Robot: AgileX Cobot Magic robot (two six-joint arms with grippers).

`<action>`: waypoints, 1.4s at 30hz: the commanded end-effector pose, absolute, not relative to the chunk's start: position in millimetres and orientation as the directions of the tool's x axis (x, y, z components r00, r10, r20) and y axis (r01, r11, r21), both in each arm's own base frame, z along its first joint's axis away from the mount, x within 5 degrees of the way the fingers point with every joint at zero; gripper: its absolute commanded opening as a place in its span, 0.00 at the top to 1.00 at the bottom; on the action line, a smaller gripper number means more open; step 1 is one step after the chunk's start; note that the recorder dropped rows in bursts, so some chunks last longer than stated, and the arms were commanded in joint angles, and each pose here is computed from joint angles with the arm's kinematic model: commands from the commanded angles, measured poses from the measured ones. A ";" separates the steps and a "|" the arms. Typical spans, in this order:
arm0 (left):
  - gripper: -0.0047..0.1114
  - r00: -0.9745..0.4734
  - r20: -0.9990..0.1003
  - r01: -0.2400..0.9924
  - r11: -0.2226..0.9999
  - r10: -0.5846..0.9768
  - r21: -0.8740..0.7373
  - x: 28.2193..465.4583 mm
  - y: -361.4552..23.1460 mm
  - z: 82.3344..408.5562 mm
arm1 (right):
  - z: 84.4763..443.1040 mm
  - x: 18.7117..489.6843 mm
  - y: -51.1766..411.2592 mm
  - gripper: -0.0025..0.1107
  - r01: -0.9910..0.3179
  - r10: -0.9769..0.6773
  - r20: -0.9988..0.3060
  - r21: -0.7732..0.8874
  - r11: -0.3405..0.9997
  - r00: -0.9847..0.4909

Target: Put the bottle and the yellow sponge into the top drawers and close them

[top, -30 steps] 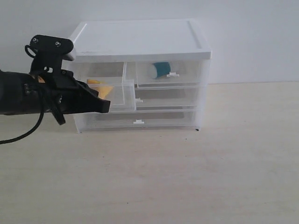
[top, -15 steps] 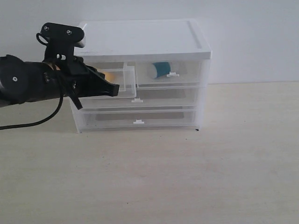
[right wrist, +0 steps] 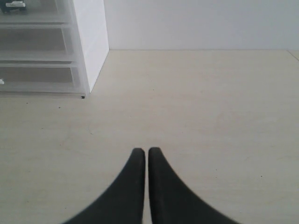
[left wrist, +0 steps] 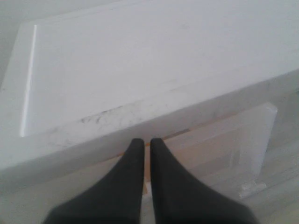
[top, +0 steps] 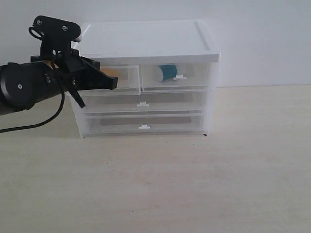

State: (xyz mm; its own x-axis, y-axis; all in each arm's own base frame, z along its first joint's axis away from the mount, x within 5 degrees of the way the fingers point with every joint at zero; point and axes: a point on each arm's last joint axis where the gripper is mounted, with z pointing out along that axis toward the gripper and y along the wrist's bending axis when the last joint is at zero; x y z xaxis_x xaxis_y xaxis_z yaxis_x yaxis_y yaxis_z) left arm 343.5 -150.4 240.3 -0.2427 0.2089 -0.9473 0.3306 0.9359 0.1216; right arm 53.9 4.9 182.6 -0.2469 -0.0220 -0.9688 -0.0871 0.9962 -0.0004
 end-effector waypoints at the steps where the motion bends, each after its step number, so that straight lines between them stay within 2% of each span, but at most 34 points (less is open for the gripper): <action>1: 0.92 -0.221 -0.947 0.327 0.932 0.234 0.154 346.0 -148.8 241.6 | 184.2 53.8 4.6 0.98 -0.084 -0.027 -0.973 -0.007 0.996 -0.230; 8: 0.92 -0.362 -0.890 0.418 0.902 0.278 0.112 332.5 -151.1 239.2 | 184.2 53.8 4.6 0.98 -0.084 -0.027 -0.973 -0.007 0.996 -0.230; 14: 0.92 -0.445 -0.839 0.511 0.858 0.313 0.049 300.1 -147.0 269.8 | 184.2 53.8 4.6 0.98 -0.084 -0.027 -0.973 -0.007 0.996 -0.230; 20: 0.92 -0.557 -0.709 0.632 0.775 0.431 -0.025 251.1 -137.3 293.5 | 184.2 53.8 4.6 0.98 -0.084 -0.027 -0.973 -0.007 0.996 -0.230; 25: 0.92 -0.661 -0.652 0.570 0.814 0.371 -0.114 222.4 -124.5 300.0 | 184.2 53.8 4.6 0.98 -0.084 -0.027 -0.973 -0.007 0.996 -0.230; 29: 0.92 -0.647 -0.677 0.560 0.821 0.350 -0.110 201.9 -113.9 298.1 | 184.2 53.8 4.6 0.98 -0.084 -0.027 -0.973 -0.007 0.996 -0.230; 35: 0.92 -0.553 -0.801 0.507 0.855 0.230 -0.105 164.8 -91.6 292.9 | 184.2 53.8 4.6 0.98 -0.084 -0.027 -0.973 -0.007 0.996 -0.230; 38: 0.92 -0.526 -0.830 0.496 0.860 0.187 -0.121 147.9 -83.3 289.2 | 184.2 53.8 4.6 0.98 -0.084 -0.027 -0.973 -0.007 0.996 -0.230; 42: 0.92 -0.488 -0.845 0.523 0.849 0.220 -0.081 127.4 -73.9 287.3 | 184.2 53.8 4.6 0.98 -0.084 -0.027 -0.973 -0.007 0.996 -0.230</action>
State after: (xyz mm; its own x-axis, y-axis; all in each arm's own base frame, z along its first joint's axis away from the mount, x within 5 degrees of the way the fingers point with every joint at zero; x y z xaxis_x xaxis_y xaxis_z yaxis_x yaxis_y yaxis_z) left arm 139.6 -80.0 287.1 -0.5148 0.2113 -0.8309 0.5128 0.8526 -0.1009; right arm 53.9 4.9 182.6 -0.2469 -0.0220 -0.9688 -0.0871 0.9962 -0.0004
